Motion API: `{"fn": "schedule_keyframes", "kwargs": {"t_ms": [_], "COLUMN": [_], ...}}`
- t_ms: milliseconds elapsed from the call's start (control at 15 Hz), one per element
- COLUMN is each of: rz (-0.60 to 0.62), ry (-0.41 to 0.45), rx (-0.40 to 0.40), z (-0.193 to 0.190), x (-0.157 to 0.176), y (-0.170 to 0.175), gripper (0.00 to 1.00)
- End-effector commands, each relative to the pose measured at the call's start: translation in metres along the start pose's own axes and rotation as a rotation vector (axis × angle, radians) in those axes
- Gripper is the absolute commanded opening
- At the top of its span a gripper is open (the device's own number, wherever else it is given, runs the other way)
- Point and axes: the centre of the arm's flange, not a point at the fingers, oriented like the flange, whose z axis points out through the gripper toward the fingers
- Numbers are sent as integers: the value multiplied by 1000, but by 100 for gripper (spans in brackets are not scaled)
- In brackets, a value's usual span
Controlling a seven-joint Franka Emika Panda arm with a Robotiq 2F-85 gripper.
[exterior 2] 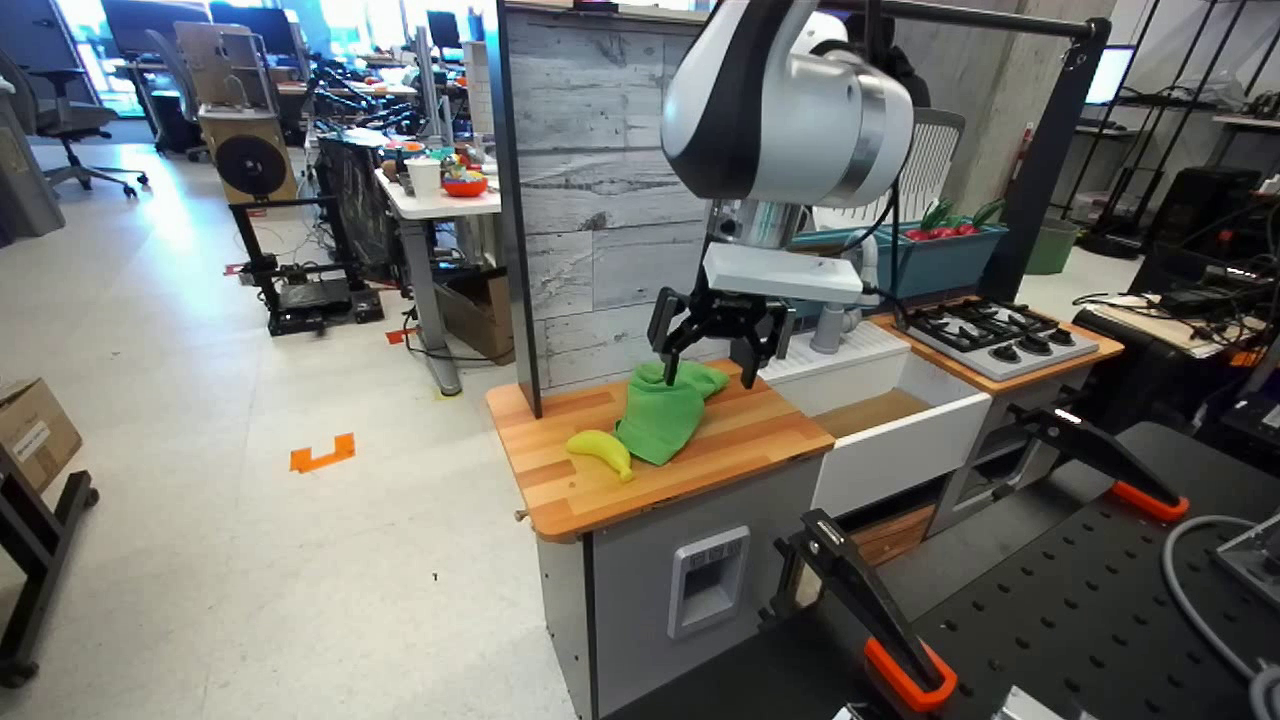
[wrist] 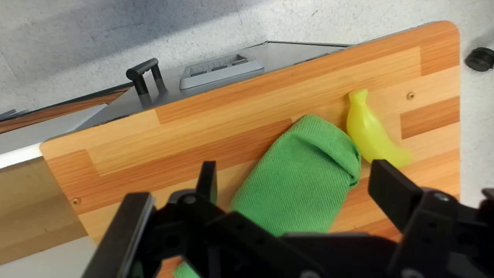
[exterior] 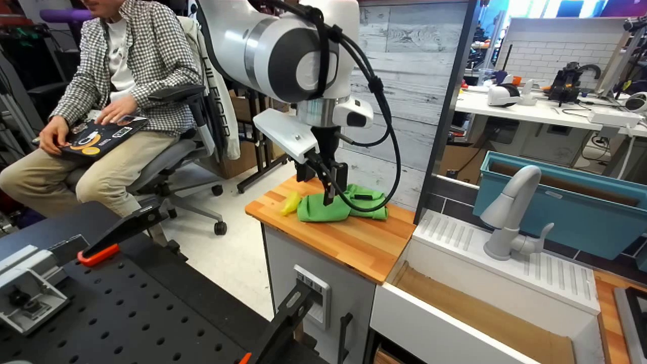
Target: Fold the green cloth
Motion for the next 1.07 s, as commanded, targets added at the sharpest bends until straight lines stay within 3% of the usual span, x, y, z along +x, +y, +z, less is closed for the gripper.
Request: {"fn": "schedule_keyframes", "kwargs": {"t_ms": [0, 800, 867, 1000], "rz": [10, -19, -22, -22], "ry": [28, 31, 32, 35], "rx": [-22, -100, -100, -101], "z": [35, 99, 100, 101], "x": [19, 16, 18, 22], "y": [-9, -46, -49, -52], "gripper": [100, 99, 74, 72]}}
